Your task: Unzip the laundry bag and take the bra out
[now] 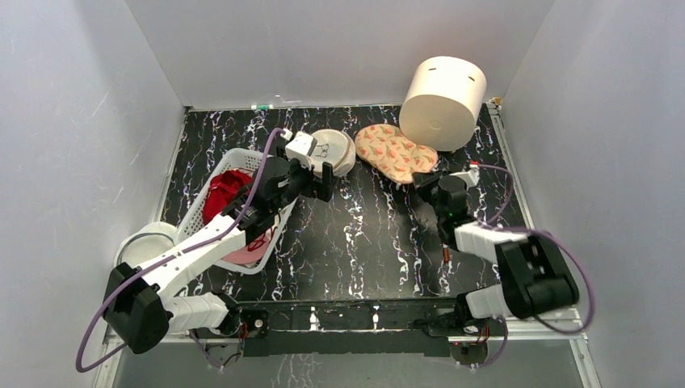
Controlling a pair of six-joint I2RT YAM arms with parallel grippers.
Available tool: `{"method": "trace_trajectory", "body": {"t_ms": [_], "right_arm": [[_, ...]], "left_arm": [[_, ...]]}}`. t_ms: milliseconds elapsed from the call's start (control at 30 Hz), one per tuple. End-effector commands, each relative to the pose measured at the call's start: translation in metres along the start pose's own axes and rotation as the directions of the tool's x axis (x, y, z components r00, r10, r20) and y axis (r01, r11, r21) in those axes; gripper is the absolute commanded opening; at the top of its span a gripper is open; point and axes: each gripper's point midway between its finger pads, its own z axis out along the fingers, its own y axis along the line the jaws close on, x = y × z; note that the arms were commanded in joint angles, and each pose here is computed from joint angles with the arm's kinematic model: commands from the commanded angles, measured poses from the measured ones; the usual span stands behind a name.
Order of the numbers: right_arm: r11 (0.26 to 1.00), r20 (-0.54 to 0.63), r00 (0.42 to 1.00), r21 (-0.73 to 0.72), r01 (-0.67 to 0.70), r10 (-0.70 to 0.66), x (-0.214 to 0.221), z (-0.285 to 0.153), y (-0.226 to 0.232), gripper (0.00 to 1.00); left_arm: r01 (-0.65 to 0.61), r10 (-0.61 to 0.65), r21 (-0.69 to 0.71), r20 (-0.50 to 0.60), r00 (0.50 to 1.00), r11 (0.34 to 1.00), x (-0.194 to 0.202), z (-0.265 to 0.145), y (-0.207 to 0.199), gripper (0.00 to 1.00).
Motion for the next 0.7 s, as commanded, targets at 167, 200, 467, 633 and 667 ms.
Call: {"method": "trace_trajectory", "body": {"t_ms": [167,200,467,633,667], "right_arm": [[0.922,0.106,0.918,0.117,0.370,-0.382,-0.058,-0.092,-0.011,0.03],[0.916,0.118,0.909,0.085,0.391,-0.399,-0.063,-0.101,-0.002,0.03],[0.872,-0.075,0.883,-0.219,0.438,-0.463,-0.031,-0.139,0.056,0.03],[0.784,-0.169,0.814,-0.432,0.446,-0.557,-0.014,-0.159,0.100,0.03],[0.774,-0.184,0.802,-0.452,0.444,-0.568,-0.012,-0.160,0.104,0.02]], "left_arm": [[0.004,-0.005,0.071,0.013,1.000,0.997,-0.013,0.004,-0.019,0.98],[0.007,-0.008,0.083,0.005,1.000,0.997,-0.011,0.006,-0.021,0.98],[-0.017,0.031,0.228,-0.061,0.998,0.974,0.003,0.012,-0.058,0.98],[-0.136,0.137,0.361,0.022,0.990,0.923,0.012,-0.001,-0.094,0.98],[-0.179,0.170,0.400,0.058,0.984,0.899,0.015,-0.006,-0.103,0.98]]}}
